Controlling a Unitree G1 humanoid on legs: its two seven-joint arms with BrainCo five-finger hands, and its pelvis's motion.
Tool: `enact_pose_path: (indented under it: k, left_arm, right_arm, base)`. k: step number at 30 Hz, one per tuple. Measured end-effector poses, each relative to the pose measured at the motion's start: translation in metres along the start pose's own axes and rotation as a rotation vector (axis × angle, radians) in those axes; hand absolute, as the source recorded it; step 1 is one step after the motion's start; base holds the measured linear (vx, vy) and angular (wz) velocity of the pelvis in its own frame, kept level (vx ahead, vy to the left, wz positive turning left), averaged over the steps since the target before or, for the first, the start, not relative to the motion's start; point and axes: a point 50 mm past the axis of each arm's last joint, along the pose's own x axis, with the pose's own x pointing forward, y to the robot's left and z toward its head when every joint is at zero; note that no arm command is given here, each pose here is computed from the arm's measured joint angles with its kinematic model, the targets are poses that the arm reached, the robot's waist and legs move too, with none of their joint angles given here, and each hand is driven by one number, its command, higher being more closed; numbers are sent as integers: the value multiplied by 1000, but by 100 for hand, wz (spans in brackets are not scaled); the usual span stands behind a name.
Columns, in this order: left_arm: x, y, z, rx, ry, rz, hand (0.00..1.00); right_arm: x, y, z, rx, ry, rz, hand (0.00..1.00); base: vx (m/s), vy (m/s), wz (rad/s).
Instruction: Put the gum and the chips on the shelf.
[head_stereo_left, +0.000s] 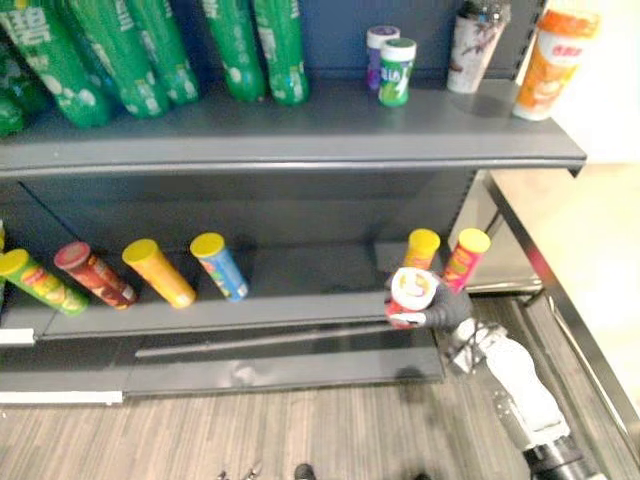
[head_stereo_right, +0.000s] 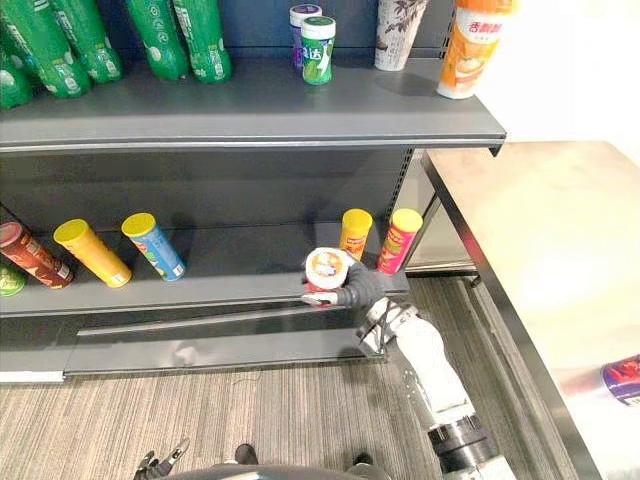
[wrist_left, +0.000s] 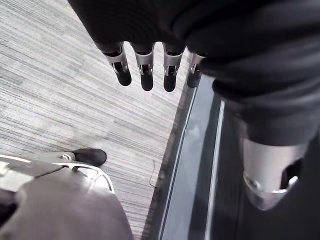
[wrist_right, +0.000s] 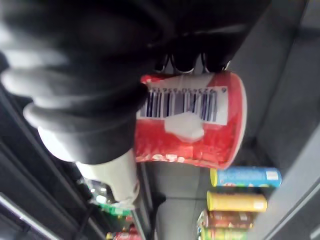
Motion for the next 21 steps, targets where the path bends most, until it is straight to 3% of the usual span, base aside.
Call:
enact_pose_path:
  k: [3,8,21]
  left_arm:
    - [0,-1,-1,7,9,-2,0]
    - [1,0,-3,14,25,11,0]
    - [3,5,-3,28,40,35,0]
  right_arm:
    - [21,13,30,23,-102,129,100]
    - [47,26,58,51,-172,204,100]
    - [86,21,102,-17,-256,5,100]
  base:
    - [0,0,0]
    - [-48,-17,5]
    - [-35,-12,6]
